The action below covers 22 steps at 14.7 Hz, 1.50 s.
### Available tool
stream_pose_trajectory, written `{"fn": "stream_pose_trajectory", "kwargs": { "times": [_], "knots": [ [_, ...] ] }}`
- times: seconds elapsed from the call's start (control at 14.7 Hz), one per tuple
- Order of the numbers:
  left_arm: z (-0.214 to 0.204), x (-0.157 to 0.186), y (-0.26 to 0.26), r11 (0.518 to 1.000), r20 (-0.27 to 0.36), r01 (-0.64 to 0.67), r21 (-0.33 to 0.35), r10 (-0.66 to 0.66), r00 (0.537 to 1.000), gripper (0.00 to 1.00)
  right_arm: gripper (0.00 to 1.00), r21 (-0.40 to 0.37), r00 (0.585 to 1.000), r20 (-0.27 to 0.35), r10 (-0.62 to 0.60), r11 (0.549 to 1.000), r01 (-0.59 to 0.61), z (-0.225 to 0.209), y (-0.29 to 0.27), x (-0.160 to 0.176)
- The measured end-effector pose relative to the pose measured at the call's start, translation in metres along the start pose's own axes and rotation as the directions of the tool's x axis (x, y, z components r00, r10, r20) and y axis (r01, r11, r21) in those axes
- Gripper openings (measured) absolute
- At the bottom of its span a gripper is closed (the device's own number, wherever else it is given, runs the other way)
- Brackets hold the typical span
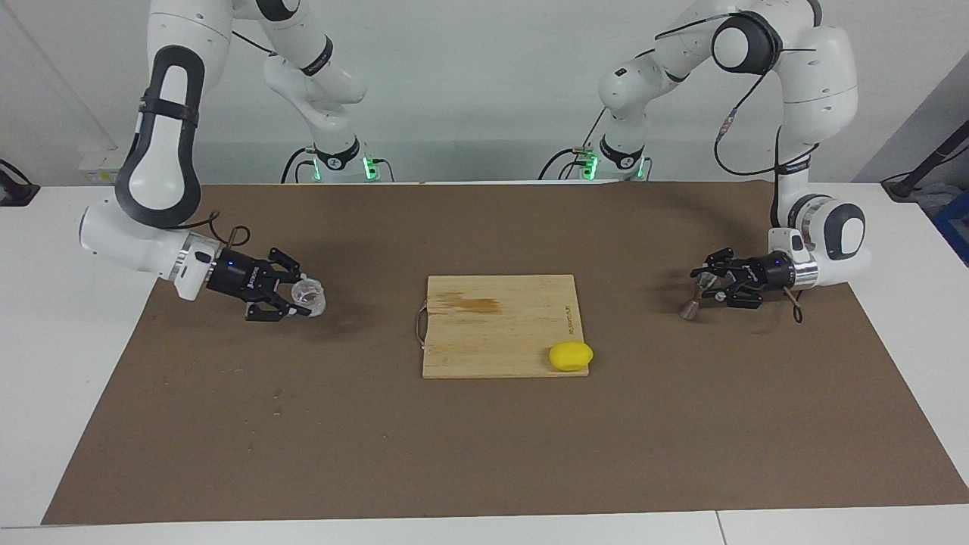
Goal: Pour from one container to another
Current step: 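Close the left gripper on the small metal cup, then carry the metal cup with the left gripper onto the cutting board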
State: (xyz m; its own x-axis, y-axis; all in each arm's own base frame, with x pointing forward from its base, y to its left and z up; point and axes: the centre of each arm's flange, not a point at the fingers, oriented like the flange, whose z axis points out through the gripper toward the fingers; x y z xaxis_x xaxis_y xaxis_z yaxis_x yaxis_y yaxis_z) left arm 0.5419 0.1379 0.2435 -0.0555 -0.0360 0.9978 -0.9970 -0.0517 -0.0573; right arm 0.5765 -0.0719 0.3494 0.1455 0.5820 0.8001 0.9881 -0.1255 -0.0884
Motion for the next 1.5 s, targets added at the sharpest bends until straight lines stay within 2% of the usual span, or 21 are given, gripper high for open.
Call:
{"fn": "stream_pose_trajectory", "kwargs": {
  "times": [1.02,1.5],
  "knots": [
    [0.028,0.005,-0.009,1.000,-0.025,-0.006,-0.027,0.006,1.000,0.52,0.52,-0.003,1.000,-0.003,-0.001,1.000,0.001,-0.001,0.000,0.001],
    [0.115,0.036,-0.028,0.993,-0.075,-0.035,-0.111,0.027,0.997,0.52,0.52,-0.011,1.000,-0.005,-0.009,1.000,0.009,-0.004,-0.001,0.007]
  ]
}}
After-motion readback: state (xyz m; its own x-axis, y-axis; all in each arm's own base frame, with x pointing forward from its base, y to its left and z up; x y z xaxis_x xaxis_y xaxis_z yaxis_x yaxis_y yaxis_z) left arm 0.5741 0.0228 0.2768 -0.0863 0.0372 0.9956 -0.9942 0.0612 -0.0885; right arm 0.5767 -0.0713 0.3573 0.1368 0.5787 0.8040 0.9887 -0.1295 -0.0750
